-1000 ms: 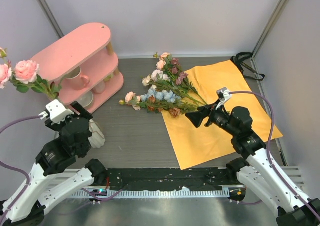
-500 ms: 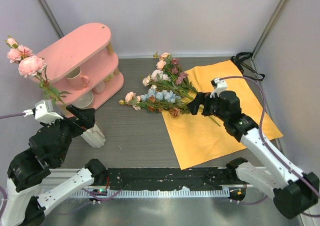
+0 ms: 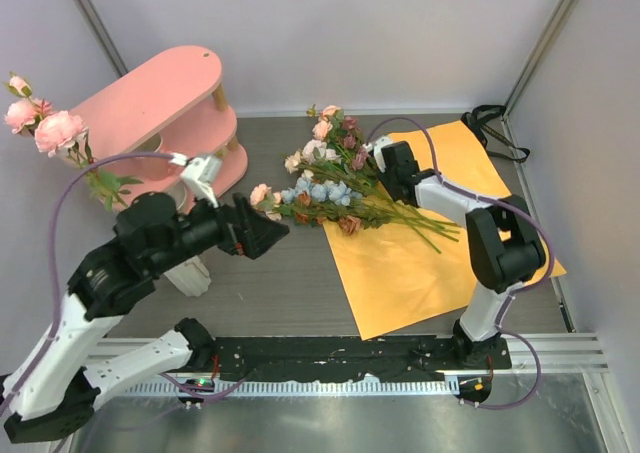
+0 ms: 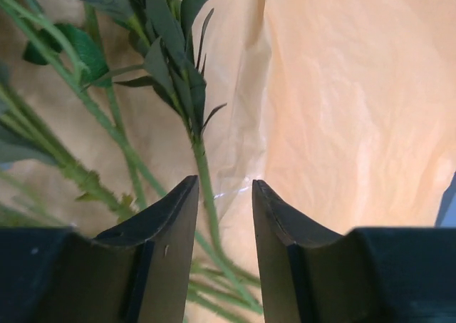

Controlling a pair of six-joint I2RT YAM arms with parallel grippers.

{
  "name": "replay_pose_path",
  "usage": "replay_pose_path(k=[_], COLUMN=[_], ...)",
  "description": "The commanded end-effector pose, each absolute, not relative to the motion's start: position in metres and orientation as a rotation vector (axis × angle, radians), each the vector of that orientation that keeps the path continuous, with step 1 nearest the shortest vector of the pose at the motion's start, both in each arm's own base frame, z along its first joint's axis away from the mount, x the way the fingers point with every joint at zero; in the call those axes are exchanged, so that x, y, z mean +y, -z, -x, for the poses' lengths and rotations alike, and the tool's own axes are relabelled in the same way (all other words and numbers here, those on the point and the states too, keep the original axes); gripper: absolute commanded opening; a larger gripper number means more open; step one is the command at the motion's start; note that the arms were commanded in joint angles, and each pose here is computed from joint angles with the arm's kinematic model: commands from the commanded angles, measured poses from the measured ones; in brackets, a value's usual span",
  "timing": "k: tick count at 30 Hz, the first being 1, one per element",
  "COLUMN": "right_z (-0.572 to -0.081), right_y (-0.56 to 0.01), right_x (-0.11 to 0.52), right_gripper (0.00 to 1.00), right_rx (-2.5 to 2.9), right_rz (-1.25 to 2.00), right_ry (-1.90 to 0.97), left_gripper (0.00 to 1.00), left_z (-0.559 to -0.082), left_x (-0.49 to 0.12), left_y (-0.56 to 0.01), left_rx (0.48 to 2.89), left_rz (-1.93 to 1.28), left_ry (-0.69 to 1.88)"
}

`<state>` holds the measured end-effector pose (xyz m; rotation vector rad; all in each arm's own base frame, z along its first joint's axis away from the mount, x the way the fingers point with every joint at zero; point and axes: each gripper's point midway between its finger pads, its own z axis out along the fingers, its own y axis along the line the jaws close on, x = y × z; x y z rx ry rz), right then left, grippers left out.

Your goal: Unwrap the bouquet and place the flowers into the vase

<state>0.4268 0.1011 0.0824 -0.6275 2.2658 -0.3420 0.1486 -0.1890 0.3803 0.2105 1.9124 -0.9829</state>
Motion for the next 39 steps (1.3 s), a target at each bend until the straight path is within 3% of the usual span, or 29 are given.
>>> replay_pose_path(k=[1,12,16,22,28,39], right_z=[-0.473,-0.479,-0.479,-0.469,-0.459,-0.484], right_y=[-0.103,-0.064,-0.078,-0.112,-0.09,-0.059], right_x=[0.101,0.116,0.106,0.101,0.123,0.123], right_gripper=[0.4,0.42,0.53,0.59,0.58,0.56], right_rx=[2.152,2.162,2.137,2.116,2.146,2.161], right_rz=[0.79,0.871,0.787,0.7,0.759,0.795], right_ry=[0.403,0.305,0.362,0.351,0.182,0.256], left_gripper=[0.98,0.96,0.96,0.97,0.97,0.97], left_z=[-0.146,-0.145,-0.145,-0.147,-0.15,-0.149], left_x=[-0.235,-0.245,-0.239,-0.237,-0.242,-0.243], left_y=[-0.39,-0.369,-0.368,-0.363,-0.36,-0.357], left_rx=[1.858,1.897,1.905,1.909,1.91,1.951], left_rz=[-0.431,-0.4,-0.379,-0.348,-0.345,-0.357], left_ry=[1.141,1.211,1.185,1.174,1.19,1.182])
